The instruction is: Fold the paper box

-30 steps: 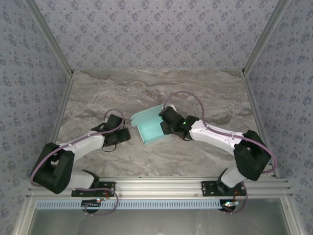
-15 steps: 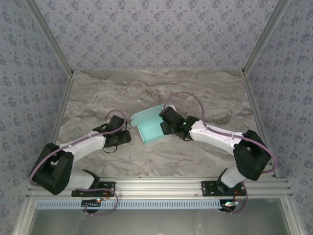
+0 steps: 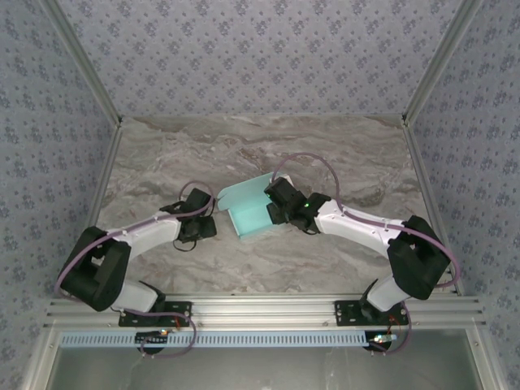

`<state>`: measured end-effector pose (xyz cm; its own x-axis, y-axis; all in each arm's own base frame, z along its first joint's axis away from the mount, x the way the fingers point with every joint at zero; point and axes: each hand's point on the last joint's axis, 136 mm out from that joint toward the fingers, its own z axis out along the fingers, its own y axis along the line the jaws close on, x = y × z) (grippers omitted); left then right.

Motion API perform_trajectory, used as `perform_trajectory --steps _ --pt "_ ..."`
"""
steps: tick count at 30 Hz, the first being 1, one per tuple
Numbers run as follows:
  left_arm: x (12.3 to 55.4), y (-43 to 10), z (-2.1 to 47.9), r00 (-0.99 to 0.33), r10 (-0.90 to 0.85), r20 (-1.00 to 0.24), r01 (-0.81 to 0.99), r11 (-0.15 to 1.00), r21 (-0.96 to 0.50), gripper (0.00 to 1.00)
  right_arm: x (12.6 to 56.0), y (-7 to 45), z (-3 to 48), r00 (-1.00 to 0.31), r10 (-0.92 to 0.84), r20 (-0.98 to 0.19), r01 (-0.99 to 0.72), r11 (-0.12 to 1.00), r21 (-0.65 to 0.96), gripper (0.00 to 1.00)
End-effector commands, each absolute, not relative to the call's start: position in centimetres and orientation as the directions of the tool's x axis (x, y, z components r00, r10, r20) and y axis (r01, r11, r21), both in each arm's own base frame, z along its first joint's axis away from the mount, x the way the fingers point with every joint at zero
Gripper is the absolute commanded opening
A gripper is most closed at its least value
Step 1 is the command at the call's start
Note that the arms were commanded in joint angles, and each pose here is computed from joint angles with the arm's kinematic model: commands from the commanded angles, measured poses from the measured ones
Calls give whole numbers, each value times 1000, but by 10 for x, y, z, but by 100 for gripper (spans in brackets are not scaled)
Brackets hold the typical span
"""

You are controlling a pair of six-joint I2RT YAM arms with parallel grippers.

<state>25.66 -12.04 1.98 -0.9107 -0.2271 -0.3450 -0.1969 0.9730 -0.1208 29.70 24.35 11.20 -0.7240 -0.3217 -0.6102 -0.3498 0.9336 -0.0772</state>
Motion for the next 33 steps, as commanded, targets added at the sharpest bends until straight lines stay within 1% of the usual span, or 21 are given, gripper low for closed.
perform_trajectory --steps 1,5,11,15,19,24,28,30,33 --pt "269 -152 25 -915 -184 -358 -116 972 -204 57 295 237 103 -736 -334 -589 -342 934 -103 62" --pt "270 -158 25 -917 -166 -363 -97 975 -201 52 296 236 101 -738 -336 -585 -342 934 -106 62" --pt "270 -158 25 -918 -151 -367 -85 978 -190 40 296 236 101 -738 -338 -584 -341 934 -109 62" --pt "269 -158 35 -906 -137 -401 -66 980 -186 34 297 234 107 -734 -339 -589 -341 933 -113 62" --pt "261 -169 58 -881 -53 -471 32 985 -170 32 301 229 120 -724 -327 -608 -336 936 -104 62" --pt "237 -189 83 -849 49 -527 143 980 -139 30 309 211 135 -720 -298 -627 -304 947 -101 62" --pt "230 -228 107 -795 131 -593 283 944 -170 29 316 190 142 -725 -258 -639 -262 961 -91 62" --pt "230 -245 113 -775 190 -603 342 928 -146 28 317 181 142 -734 -238 -636 -243 967 -81 62" --pt "233 -264 119 -739 285 -611 409 910 -70 28 316 167 142 -739 -214 -639 -217 973 -74 62"
